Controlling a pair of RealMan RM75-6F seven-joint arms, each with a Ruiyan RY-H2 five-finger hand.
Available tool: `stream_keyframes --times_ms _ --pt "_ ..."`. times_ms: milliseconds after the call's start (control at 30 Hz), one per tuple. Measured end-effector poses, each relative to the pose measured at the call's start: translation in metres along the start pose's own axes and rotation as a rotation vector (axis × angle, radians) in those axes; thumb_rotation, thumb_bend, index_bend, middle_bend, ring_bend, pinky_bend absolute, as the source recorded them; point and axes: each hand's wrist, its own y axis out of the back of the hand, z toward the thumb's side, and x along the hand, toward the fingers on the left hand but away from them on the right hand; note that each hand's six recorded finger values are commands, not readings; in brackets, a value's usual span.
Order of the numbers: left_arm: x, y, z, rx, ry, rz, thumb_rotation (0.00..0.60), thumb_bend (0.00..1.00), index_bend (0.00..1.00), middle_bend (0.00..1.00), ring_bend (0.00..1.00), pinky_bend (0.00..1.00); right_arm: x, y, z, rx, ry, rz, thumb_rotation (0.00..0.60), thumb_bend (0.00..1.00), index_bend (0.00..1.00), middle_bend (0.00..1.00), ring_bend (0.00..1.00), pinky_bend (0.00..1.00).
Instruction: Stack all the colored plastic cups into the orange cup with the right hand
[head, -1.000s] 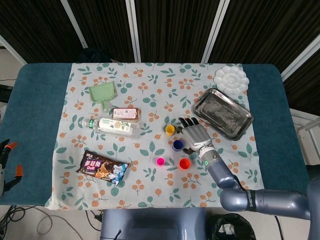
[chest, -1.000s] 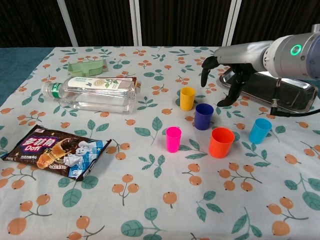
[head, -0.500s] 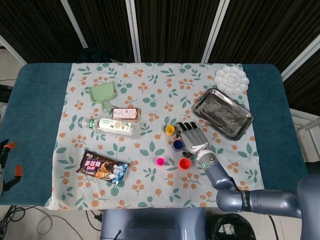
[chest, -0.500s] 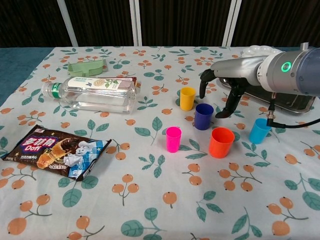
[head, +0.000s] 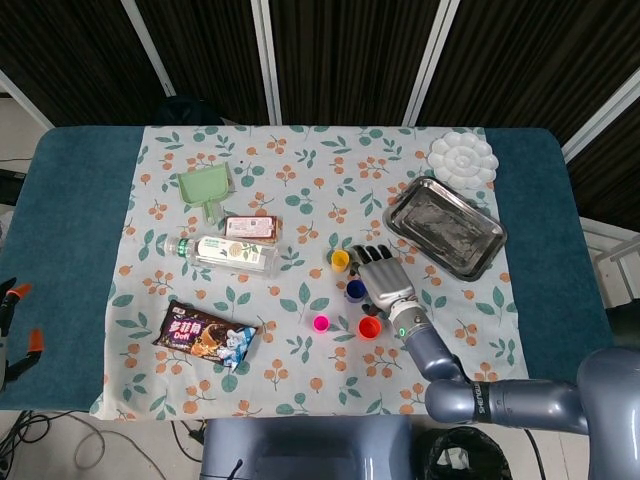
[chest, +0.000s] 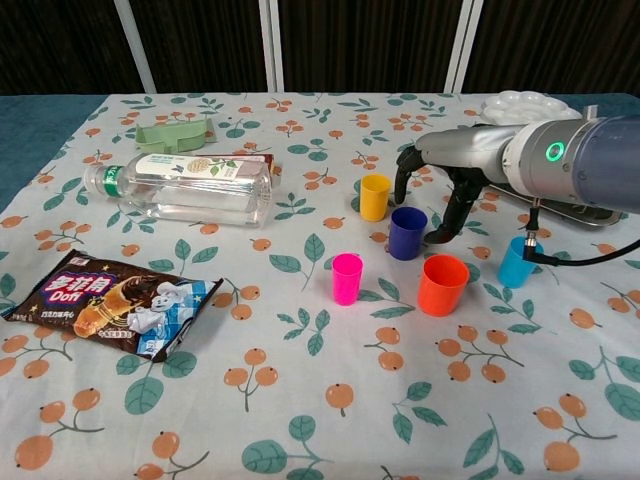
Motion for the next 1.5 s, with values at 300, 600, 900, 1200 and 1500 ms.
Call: stream_keyframes --times_ms 300,600,900,1200,1500 --pt "0.0 0.0 0.0 0.001 0.002 -0.001 0.6 0.47 0.17 0.07 0.0 0.01 -0.004 -0.001 0.005 -0.005 0.001 -0.006 0.6 0.34 0.34 0.0 0.0 0.0" --pt "0.0 -0.002 0.0 0.005 0.001 -0.006 0.6 0.47 0.17 0.07 0.0 0.01 -0.011 0.001 0.011 -0.027 -0.007 -0.021 0.6 0.34 0.37 0.0 0.0 0.0" --pt "0.001 -0.002 -0.001 0.004 0.005 -0.008 0.6 0.47 0.17 0.07 0.0 0.01 -0.015 -0.005 0.01 -0.019 -0.022 0.0 0.6 0.34 0.37 0.0 0.0 0.0" --pt "0.001 -0.002 -0.001 0.003 0.006 -0.009 0.6 0.47 0.17 0.07 0.0 0.01 -0.016 -0.006 0.011 -0.03 -0.021 -0.003 0.6 0.35 0.41 0.0 0.0 0.0" --pt "0.001 -0.002 -0.002 0.003 0.009 -0.01 0.6 0.47 0.17 0.07 0.0 0.01 -0.018 -0.006 0.01 -0.04 -0.028 -0.006 0.6 0.37 0.43 0.0 0.0 0.0"
